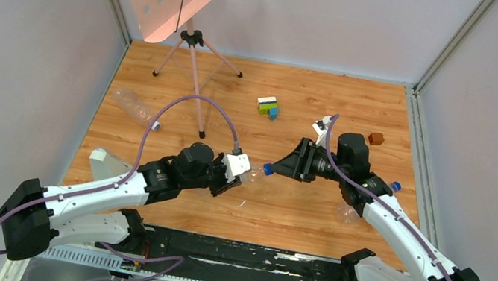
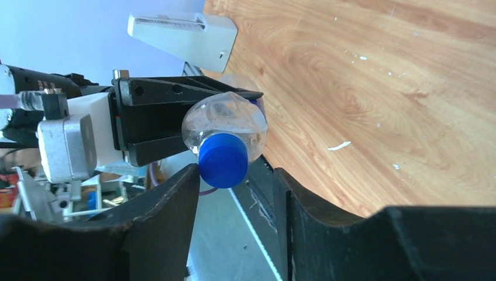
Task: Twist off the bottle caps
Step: Unscrew the bottle cap from the plastic bottle.
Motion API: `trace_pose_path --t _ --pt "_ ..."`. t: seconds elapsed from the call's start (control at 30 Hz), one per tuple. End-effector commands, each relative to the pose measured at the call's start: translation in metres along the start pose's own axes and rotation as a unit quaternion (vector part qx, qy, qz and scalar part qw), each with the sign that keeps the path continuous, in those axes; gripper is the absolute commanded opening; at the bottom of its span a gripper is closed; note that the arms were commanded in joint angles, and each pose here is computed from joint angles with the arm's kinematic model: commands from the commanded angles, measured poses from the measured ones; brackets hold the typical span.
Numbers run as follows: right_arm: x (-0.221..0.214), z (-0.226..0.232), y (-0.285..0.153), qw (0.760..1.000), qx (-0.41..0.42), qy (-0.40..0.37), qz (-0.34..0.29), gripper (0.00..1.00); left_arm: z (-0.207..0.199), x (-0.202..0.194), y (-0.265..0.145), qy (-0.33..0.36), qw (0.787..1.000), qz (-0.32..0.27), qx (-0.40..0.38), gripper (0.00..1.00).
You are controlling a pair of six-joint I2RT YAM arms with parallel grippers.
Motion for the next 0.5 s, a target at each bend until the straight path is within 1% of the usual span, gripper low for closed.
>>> trace_pose_path --t 0.0,0.27,0.3,0.4,0.47 --pt "0.0117 0.0169 0.0039 0.999 0.035 0.007 0.008 0.48 0.0056 0.0121 -0.0037 0.020 0.999 -0.023 0.016 0.00" --pt "0.0098 0.0113 0.0108 0.999 0.046 0.020 0.020 0.47 0.0035 0.0116 -0.0037 0.020 0.999 -0.026 0.009 0.00" --pt "0.0090 0.0109 0.0110 0.998 0.050 0.021 0.023 0.46 0.0034 0.0111 -0.0037 0.020 0.999 -0.025 0.010 0.00" --pt "0.0068 0.0081 0.0121 0.998 0.049 0.028 0.028 0.39 0.0035 0.0111 -0.0039 0.019 0.999 -0.026 0.010 0.00" --pt "0.0083 0.0091 0.0130 0.998 0.059 0.016 0.024 0.36 0.0027 0.0106 -0.0041 0.019 0.999 -0.026 0.008 0.00"
Point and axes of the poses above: each gripper's point midway between its finger pads, its own y axis out along the fingers, its own z axis along the line the jaws close on, x = y × z, the point moved 6 cm from there along -y, back along the fingers, and after that the axes turned 5 degrees about y, right-handed, at the moved point
